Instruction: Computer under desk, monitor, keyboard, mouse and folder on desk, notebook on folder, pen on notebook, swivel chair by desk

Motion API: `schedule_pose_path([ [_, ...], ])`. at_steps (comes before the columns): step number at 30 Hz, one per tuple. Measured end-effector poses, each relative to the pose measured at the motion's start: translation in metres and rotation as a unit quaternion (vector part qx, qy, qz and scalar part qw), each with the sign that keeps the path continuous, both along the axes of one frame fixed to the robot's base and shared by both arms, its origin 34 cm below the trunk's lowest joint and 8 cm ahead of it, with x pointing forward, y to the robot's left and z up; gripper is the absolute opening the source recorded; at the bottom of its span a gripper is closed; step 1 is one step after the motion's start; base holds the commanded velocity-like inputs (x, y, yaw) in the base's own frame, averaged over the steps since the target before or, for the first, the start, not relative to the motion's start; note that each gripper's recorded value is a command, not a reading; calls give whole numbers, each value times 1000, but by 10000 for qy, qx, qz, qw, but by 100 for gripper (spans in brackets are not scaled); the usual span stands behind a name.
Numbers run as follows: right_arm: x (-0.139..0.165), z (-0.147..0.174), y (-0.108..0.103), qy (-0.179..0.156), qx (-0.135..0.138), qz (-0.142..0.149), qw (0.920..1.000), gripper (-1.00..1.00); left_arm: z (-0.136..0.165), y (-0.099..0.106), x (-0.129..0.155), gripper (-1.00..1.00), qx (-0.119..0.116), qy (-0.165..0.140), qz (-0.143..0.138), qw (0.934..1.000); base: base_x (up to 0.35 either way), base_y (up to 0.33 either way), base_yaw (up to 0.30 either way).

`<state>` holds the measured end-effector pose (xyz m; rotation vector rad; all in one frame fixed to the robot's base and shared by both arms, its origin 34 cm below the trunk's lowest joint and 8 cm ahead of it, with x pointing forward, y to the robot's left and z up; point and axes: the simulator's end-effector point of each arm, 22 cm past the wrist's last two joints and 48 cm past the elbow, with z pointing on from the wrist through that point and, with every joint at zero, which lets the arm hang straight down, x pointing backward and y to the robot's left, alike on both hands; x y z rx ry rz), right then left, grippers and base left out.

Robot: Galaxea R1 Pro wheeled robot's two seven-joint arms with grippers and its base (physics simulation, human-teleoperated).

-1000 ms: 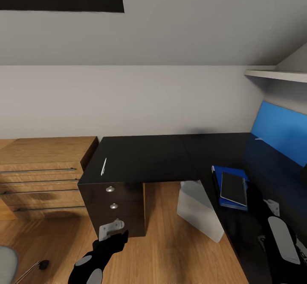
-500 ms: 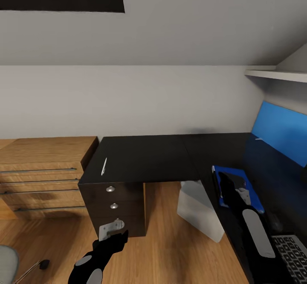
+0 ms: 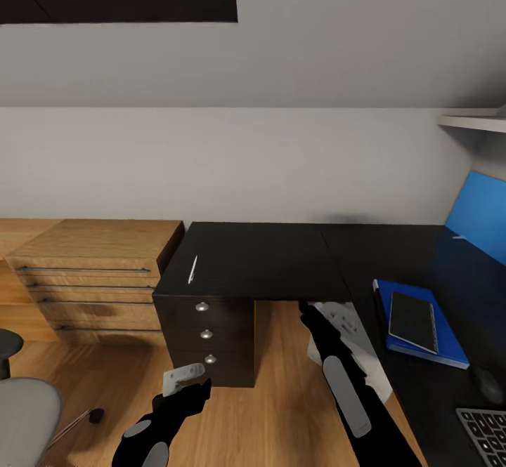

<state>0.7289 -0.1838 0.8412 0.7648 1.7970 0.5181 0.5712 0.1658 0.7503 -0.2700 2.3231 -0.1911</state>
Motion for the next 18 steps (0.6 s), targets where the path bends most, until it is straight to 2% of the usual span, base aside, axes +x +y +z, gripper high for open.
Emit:
schedule_pose_path([
  [4,0,2,0,-47,-140,19,9999,100,0,0,0,100,2,0,0,10000,0,0,12],
  [12,1,9,1,-152,-127,-5,9998,100,0,0,0,100,5,-2,-1,10000,0,0,1],
  [13,0,9,1,-156,-121,-13,9998,100,0,0,0,100,5,-2,-1,10000,0,231,134],
  [14,1,14,-5,-289,-142,-191,9993,100,0,0,0,100,3,-5,0,10000,0,256,170],
  [15,2,15,-7,-336,-144,-248,9990,100,0,0,0,100,9,-5,-1,10000,0,265,184],
  [18,1,19,2,-433,-185,-208,9987,100,2,0,0,100,10,-21,1,10000,0,296,229],
])
